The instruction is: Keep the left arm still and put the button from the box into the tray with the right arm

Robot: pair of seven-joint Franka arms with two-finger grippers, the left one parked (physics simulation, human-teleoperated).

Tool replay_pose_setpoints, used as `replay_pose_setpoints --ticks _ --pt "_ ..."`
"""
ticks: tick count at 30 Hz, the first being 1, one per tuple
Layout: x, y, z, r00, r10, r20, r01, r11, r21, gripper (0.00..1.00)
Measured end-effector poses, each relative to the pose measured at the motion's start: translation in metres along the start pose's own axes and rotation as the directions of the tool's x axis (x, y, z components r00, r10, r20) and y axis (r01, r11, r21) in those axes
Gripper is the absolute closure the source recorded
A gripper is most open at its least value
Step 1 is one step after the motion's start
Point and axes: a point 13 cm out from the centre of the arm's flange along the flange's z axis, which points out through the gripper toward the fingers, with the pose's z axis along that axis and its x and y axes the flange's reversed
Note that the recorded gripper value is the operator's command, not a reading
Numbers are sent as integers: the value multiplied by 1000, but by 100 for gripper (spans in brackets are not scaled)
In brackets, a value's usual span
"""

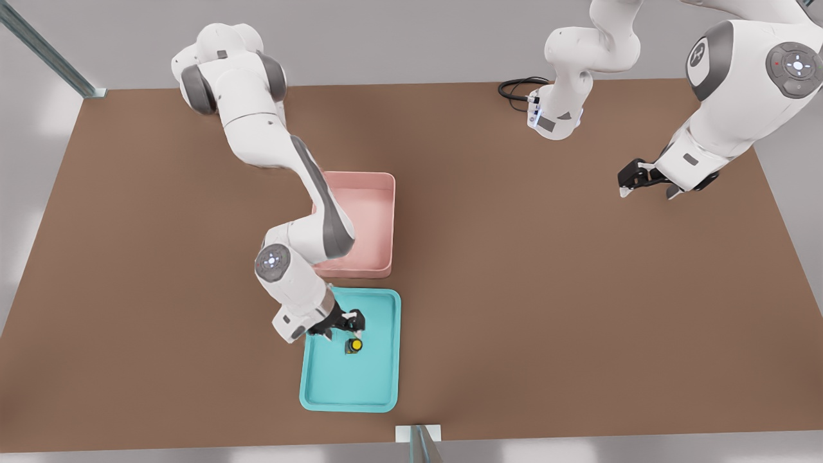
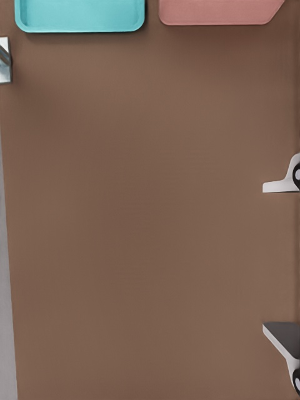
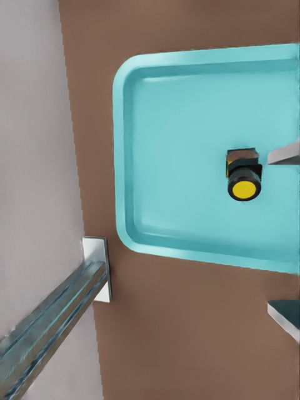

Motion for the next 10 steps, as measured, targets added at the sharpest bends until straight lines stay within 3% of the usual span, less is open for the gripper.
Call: replay_pose_setpoints --ticks 2,4,10 --pt "4 -37 -140 999 -48 -11 48 999 17 0" --pt "25 -122 -218 999 -15 -49 19 996 88 0" --pt "41 -208 -251 983 9 -185 34 973 228 0"
